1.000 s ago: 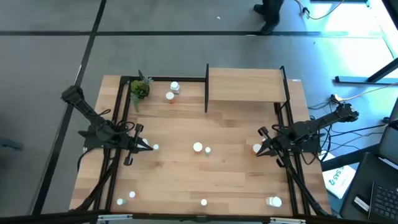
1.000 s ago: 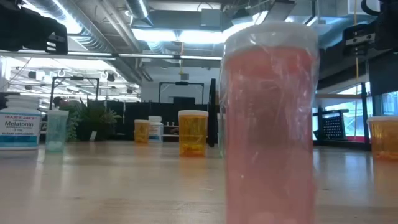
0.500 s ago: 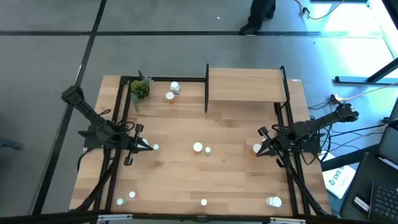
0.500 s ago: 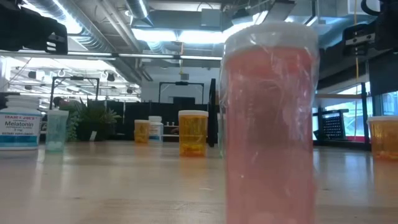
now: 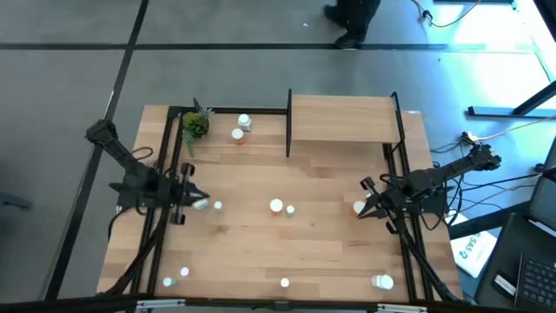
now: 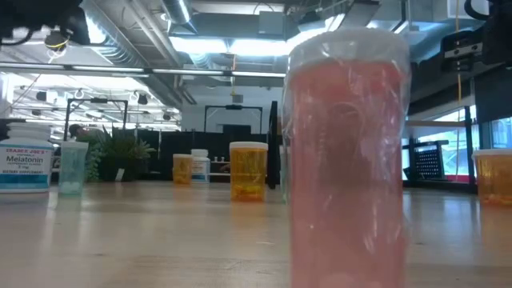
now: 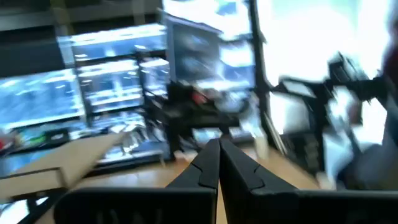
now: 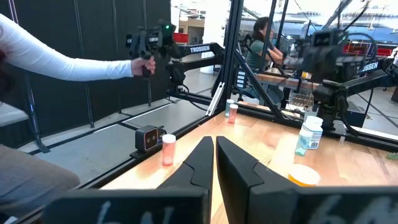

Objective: Pick and place medicine bottles onto shelf by color

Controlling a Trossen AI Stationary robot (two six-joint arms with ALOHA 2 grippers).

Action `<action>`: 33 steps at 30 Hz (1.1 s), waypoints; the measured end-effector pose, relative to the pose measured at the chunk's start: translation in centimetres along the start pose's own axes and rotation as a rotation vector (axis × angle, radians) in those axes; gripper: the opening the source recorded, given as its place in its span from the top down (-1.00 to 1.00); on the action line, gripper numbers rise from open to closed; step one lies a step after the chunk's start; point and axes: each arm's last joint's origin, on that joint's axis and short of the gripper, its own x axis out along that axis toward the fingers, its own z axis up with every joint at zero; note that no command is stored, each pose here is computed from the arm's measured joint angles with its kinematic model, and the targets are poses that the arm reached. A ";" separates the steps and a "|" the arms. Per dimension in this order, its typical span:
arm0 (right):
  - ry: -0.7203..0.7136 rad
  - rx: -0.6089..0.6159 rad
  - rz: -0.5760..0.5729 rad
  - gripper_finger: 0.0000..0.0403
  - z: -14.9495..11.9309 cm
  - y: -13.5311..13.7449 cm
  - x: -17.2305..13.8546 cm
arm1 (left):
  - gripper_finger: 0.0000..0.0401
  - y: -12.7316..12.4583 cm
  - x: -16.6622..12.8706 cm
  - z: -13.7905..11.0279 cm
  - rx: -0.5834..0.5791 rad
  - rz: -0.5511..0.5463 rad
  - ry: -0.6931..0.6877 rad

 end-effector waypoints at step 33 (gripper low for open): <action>-0.022 -0.006 -0.007 0.88 0.2 0.0 0.0 | 1.00 0.6 5.6 14.8 -0.459 0.281 0.874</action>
